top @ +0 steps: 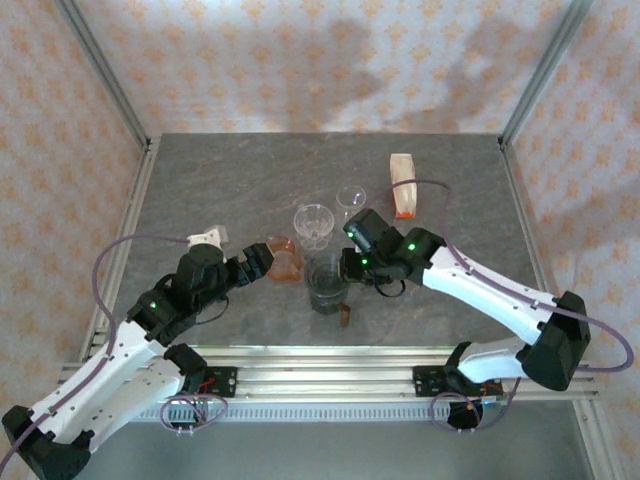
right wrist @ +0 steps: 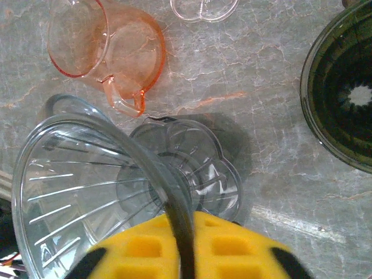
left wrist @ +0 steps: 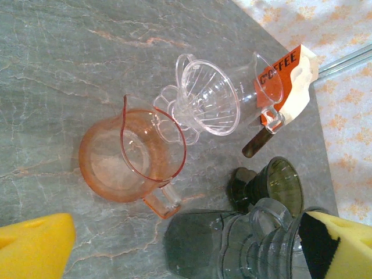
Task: Place the coffee filter in the dripper
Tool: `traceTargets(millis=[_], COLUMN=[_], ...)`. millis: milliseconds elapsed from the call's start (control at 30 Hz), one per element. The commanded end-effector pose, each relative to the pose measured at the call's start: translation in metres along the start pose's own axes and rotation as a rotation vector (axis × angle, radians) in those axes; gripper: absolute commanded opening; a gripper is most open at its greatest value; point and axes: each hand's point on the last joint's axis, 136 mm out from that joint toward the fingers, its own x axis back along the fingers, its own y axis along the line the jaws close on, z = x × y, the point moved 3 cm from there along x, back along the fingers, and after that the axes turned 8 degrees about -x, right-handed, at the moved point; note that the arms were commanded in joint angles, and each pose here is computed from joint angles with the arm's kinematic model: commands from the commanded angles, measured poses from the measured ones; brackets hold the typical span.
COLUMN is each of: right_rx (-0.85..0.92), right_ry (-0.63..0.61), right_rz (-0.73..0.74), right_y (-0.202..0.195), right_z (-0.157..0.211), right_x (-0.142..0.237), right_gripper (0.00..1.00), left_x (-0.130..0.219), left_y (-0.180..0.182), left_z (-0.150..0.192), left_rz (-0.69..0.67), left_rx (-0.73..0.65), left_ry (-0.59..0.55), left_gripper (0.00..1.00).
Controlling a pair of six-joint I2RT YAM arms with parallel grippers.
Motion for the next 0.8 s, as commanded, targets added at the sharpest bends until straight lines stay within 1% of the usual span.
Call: traceTargets(millis=[0,33,67,133,200,300,533,767], right_rx=[-0.018,-0.021,-0.021,-0.019,-0.019,-0.018,-0.016,-0.005], right_ry=[-0.014,-0.014,-0.015,-0.034,-0.063,-0.088,-0.026,-0.014], right_rz=[0.015,0.014,0.014,0.012,0.012,0.002,-0.072,-0.082], right_y=[-0.006,-0.006,-0.007,-0.006,-0.007,-0.006,0.009,0.018], right_z=[-0.001,0.000,-0.001,-0.003,-0.006,-0.009,-0.004,-0.004], right_x=[0.003,0.002,0.002,0.005,0.011,0.016,0.004,-0.004], right_gripper=[0.35,0.45,0.51,0.58,0.61,0.63,0.62,0.62], left_x=[0.003,0.003,0.003,0.004,0.004,0.005,0.003,0.001], left_y=[0.001,0.001,0.000,0.000,-0.001,-0.001,0.000,0.003], left_z=[-0.005,-0.004,-0.005,-0.005,-0.006,-0.007,-0.005,-0.004], left_rz=[-0.019,-0.019,-0.016,-0.015,-0.013,-0.015,-0.017,-0.026], left_rx=[-0.007,-0.008,-0.006,-0.007,-0.006,-0.007,-0.001,-0.001], left_ry=[-0.018,-0.017,-0.017,-0.020,-0.021,-0.024,-0.021,-0.020], left_gripper=[0.99,0.99,0.99,0.99,0.99,0.99,0.99,0.99])
